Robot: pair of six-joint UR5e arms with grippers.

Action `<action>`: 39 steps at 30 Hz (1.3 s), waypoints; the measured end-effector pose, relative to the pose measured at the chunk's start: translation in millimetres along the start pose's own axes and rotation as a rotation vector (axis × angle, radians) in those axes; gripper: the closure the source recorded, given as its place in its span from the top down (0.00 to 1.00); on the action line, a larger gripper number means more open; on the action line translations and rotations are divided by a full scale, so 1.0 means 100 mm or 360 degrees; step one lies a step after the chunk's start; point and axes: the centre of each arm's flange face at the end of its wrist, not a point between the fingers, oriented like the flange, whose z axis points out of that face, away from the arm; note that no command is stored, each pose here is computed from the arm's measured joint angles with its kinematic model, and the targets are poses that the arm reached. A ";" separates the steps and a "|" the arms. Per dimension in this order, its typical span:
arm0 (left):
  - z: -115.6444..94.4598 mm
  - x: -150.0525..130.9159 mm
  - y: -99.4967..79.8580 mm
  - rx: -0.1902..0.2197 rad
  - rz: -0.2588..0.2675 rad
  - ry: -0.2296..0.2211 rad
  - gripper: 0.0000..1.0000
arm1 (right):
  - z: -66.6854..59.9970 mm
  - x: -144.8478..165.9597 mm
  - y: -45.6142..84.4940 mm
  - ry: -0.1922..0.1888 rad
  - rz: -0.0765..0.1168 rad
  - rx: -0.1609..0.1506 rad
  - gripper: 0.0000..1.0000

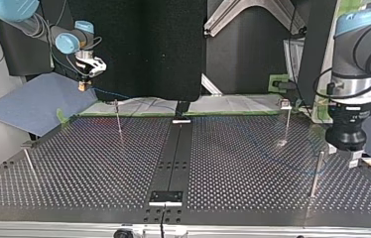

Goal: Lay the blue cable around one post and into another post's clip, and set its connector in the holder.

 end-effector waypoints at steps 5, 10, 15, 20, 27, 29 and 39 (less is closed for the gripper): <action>-0.03 0.06 -0.01 -0.0007 0.0000 0.0074 1.00 | 0.00 0.00 -0.01 -0.0002 -0.0001 0.0003 0.00; -0.08 0.10 0.00 -0.0021 0.0000 0.0141 1.00 | -0.01 -0.01 -0.02 -0.0004 -0.0001 0.0004 0.00; -0.13 0.15 -0.01 -0.0032 0.0001 0.0214 1.00 | -0.01 -0.01 -0.02 -0.0006 -0.0001 0.0005 0.00; -0.19 0.19 -0.02 -0.0045 0.0003 0.0285 1.00 | -0.01 -0.01 -0.02 -0.0014 0.0000 0.0004 0.00; -0.27 0.23 -0.01 -0.0089 0.0010 0.0375 1.00 | -0.02 -0.02 -0.04 -0.0020 -0.0001 0.0010 0.00; -0.30 0.25 -0.01 -0.0106 0.0014 0.0400 1.00 | -0.02 -0.03 -0.05 -0.0021 -0.0002 0.0012 0.00; -0.41 0.28 0.06 -0.0233 0.0065 0.0506 1.00 | -0.03 -0.03 -0.08 -0.0025 -0.0005 0.0018 0.00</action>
